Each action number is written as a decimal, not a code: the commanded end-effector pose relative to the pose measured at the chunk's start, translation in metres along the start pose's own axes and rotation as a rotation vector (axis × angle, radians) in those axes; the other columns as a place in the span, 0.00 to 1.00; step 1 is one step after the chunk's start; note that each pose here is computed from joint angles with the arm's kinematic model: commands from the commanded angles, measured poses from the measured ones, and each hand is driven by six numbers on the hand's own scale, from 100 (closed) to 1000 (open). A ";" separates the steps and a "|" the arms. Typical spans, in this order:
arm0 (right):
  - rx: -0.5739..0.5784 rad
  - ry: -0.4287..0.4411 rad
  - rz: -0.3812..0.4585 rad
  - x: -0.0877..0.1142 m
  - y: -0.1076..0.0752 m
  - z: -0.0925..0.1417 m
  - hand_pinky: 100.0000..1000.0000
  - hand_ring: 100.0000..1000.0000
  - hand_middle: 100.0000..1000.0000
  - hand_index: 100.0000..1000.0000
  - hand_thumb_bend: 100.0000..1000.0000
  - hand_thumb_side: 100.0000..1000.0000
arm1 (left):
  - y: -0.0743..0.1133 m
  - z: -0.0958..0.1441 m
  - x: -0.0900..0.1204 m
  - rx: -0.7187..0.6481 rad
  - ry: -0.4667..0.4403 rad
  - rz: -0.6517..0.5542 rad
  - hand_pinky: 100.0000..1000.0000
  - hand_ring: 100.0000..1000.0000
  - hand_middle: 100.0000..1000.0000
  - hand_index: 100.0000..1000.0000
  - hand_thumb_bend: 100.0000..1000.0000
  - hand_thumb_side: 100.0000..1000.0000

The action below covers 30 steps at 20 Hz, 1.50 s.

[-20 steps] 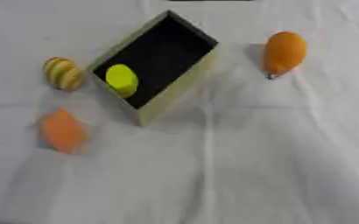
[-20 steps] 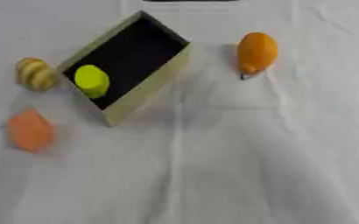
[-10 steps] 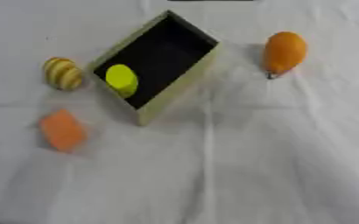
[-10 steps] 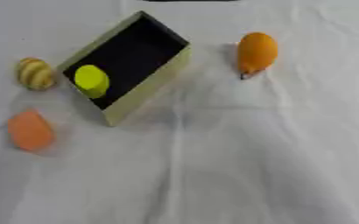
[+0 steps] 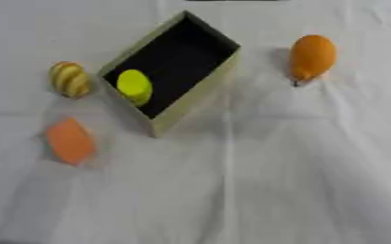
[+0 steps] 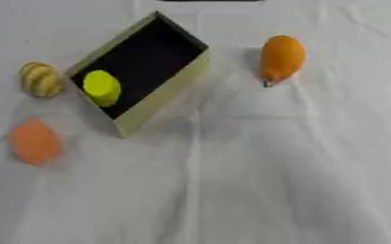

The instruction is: Pick up objects on the table and place them in the box.

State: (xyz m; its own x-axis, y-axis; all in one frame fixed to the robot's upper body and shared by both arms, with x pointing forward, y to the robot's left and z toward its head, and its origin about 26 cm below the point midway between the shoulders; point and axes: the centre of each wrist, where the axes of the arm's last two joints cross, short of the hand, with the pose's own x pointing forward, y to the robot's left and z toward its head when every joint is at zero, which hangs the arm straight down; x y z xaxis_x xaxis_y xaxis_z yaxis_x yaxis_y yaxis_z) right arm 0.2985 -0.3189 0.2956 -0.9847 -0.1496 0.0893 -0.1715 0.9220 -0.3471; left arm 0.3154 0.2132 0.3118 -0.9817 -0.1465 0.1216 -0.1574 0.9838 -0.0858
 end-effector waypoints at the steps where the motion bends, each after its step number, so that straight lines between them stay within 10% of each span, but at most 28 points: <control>1: 0.036 -0.003 0.053 0.009 -0.009 -0.010 0.90 0.89 0.61 0.81 0.00 0.49 | 0.001 -0.009 0.006 0.001 -0.040 0.003 0.66 0.69 0.70 0.87 0.47 0.48; 18: 0.825 0.133 0.790 0.045 -0.065 -0.029 0.80 0.90 0.78 0.89 0.04 0.58 | 0.016 -0.008 0.004 -0.045 -0.037 -0.082 0.65 0.69 0.70 0.87 0.47 0.48; 30: 1.220 0.230 0.919 0.016 -0.109 0.002 0.81 0.93 0.88 0.93 0.22 0.49 | 0.016 -0.008 0.004 -0.059 -0.035 -0.090 0.65 0.69 0.70 0.87 0.47 0.48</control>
State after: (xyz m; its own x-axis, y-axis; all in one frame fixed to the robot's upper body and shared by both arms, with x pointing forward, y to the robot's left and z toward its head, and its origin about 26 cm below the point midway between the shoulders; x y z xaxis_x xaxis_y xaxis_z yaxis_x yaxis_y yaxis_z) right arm 0.3036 -0.4167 0.3188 -0.7748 0.4593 -0.4345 0.4287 -0.1236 -0.8950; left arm 0.3142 0.2269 0.3117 -0.9671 -0.2229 0.1226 -0.2282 0.9731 -0.0306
